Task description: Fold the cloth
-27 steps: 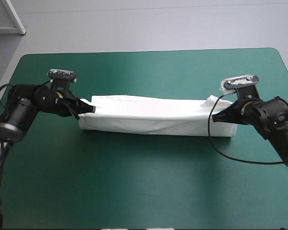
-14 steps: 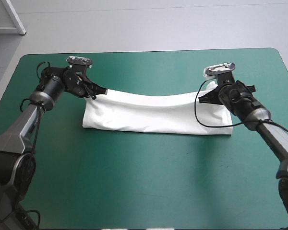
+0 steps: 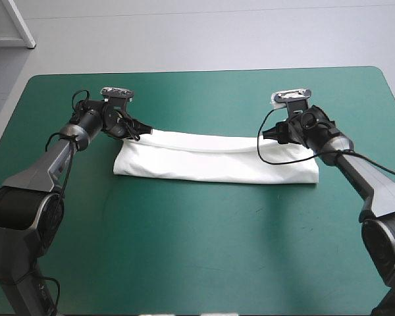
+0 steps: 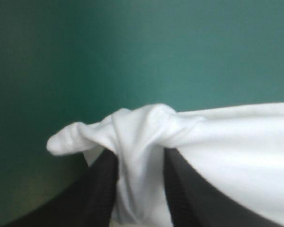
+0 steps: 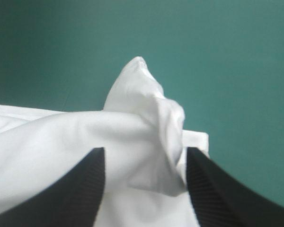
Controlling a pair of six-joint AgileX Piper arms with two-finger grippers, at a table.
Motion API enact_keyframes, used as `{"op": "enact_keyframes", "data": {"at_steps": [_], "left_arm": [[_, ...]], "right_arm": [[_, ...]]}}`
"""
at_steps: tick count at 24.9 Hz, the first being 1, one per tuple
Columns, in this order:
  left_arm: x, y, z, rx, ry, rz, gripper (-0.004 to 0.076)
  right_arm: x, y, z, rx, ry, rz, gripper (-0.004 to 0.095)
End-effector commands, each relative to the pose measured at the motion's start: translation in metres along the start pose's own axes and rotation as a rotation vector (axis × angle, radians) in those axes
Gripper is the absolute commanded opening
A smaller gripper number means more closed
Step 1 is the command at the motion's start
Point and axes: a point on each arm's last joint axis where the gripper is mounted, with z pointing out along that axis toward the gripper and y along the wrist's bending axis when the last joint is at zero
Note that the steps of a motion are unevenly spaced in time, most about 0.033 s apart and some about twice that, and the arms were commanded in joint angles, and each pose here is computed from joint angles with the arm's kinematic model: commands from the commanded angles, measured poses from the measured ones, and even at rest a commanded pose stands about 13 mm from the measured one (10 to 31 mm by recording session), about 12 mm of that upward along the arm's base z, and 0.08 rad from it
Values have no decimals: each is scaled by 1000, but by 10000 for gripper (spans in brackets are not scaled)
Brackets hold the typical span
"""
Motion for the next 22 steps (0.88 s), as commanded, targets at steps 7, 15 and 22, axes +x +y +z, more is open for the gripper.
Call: {"op": "enact_keyframes", "data": {"at_steps": [7,15,22], "left_arm": [[-28,-4,-105,22,-117,-20,522],[-19,-83,-106,256,-118,41,187],[-3,-147,-61,334,-57,133,-10]], "right_arm": [[-36,-39,-92,164,-102,4,738],[8,-50,-105,165,-3,22,738],[39,-75,-73,-73,143,183,738]]}}
